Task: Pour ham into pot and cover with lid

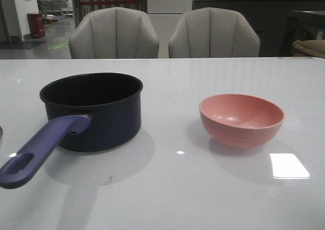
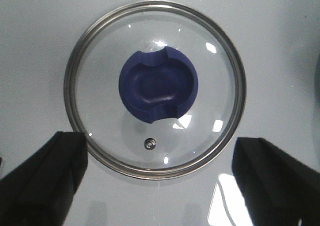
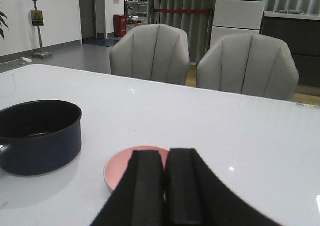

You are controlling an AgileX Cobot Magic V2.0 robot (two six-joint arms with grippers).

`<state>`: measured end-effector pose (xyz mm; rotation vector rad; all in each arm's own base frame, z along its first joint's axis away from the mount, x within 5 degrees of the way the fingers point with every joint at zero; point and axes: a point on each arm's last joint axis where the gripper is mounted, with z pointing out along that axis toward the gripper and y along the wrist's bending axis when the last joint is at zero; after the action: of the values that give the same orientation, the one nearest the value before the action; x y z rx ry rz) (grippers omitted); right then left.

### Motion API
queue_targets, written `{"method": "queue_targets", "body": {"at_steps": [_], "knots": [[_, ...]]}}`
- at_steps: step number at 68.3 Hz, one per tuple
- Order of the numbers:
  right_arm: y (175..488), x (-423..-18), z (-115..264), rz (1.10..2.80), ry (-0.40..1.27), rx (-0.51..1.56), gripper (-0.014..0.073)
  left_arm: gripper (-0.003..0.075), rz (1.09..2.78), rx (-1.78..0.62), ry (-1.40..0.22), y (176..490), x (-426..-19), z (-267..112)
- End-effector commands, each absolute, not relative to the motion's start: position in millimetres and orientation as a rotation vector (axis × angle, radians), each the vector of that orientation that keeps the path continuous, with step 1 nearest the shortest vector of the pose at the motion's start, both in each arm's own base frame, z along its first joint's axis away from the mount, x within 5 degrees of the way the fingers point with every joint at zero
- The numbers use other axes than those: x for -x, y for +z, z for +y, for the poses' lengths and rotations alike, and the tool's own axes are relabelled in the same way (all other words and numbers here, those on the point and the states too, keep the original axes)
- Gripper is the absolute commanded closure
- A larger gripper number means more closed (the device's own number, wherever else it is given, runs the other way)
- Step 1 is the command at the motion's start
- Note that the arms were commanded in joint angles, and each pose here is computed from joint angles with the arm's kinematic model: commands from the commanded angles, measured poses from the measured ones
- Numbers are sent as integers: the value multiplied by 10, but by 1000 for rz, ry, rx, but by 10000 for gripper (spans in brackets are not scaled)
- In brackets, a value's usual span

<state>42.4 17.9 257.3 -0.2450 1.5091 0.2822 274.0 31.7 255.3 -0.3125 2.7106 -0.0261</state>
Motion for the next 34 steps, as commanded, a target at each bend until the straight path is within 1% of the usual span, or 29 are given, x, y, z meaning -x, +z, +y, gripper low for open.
{"method": "queue_targets", "body": {"at_steps": [1, 16, 34], "knots": [[2705, -417, 158, 1428, 267, 223, 448, 92, 2676, 308, -26, 2649, -2920, 321], [2705, -417, 158, 1428, 267, 223, 448, 92, 2723, 319, -33, 2495, -3147, 343], [2705, -417, 158, 1428, 267, 223, 448, 92, 2786, 329, -38, 2323, -3298, 358]]}}
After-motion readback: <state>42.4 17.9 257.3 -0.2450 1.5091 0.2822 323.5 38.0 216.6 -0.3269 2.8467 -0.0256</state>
